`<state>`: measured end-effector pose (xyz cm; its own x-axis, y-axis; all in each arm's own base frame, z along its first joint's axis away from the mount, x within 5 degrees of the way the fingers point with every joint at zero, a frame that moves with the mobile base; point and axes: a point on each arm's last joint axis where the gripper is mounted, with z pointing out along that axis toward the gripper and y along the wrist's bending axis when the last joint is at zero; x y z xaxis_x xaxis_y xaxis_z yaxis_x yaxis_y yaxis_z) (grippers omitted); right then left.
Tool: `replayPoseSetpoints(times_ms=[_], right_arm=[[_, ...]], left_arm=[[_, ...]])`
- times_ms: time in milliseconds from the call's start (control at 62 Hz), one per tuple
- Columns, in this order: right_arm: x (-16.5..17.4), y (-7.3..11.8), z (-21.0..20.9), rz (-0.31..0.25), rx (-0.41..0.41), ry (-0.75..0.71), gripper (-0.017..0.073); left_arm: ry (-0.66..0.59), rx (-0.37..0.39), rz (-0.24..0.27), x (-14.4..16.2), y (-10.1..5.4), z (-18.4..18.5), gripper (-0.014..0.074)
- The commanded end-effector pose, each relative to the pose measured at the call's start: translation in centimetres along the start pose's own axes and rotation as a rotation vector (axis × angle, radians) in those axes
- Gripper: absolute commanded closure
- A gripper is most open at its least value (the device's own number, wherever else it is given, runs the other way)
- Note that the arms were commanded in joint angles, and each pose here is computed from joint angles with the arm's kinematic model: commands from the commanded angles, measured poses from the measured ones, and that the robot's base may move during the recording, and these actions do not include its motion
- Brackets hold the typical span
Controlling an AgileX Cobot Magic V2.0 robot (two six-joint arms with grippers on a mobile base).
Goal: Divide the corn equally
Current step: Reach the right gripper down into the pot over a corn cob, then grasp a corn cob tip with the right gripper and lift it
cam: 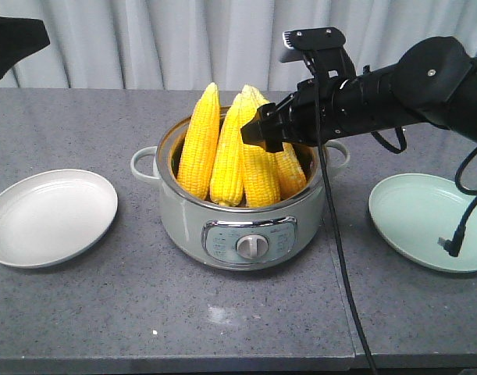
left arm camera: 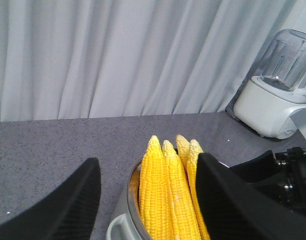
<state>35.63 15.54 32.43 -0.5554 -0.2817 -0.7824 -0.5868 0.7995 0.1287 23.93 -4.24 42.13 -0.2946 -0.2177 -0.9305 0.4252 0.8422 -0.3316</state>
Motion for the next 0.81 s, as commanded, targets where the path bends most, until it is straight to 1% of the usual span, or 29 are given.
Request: replayPoseSetpoints(times_ms=[0,161,242,564,645,661,790], right_arm=[[-2.2,0.3,-2.0,-0.009,0.031,-0.128,0.0040],[-2.1,-0.2,-1.1,0.004,0.047,-0.135,0.0040],[-1.8,-0.3,-0.4,0.002,0.047,-0.121,0.0040],[-1.1,-1.0,1.6,0.025,0.056,-0.100,0.0040],[-1.1,-0.5,2.1,0.015,0.051,-0.104,0.0040],[-1.1,-0.4,2.2,0.006,0.050,-0.104,0.0040],[-1.3,1.6,2.8,-0.040,0.029,-0.119,0.0041]], left_arm=[[-0.064,0.015,-0.002,-1.4,-0.8,-0.6,0.0176],[-0.062,0.018,-0.003,-1.4,-0.8,-0.6,0.0176],[-0.057,0.025,-0.004,-1.3,-0.9,-0.6,0.0176],[-0.050,0.033,-0.003,-1.2,-0.9,-0.6,0.0176],[-0.049,0.033,-0.003,-1.2,-0.9,-0.6,0.0176],[-0.049,0.033,-0.003,-1.2,-0.9,-0.6,0.0176],[-0.045,0.036,-0.002,-1.2,-1.0,-0.6,0.0176]])
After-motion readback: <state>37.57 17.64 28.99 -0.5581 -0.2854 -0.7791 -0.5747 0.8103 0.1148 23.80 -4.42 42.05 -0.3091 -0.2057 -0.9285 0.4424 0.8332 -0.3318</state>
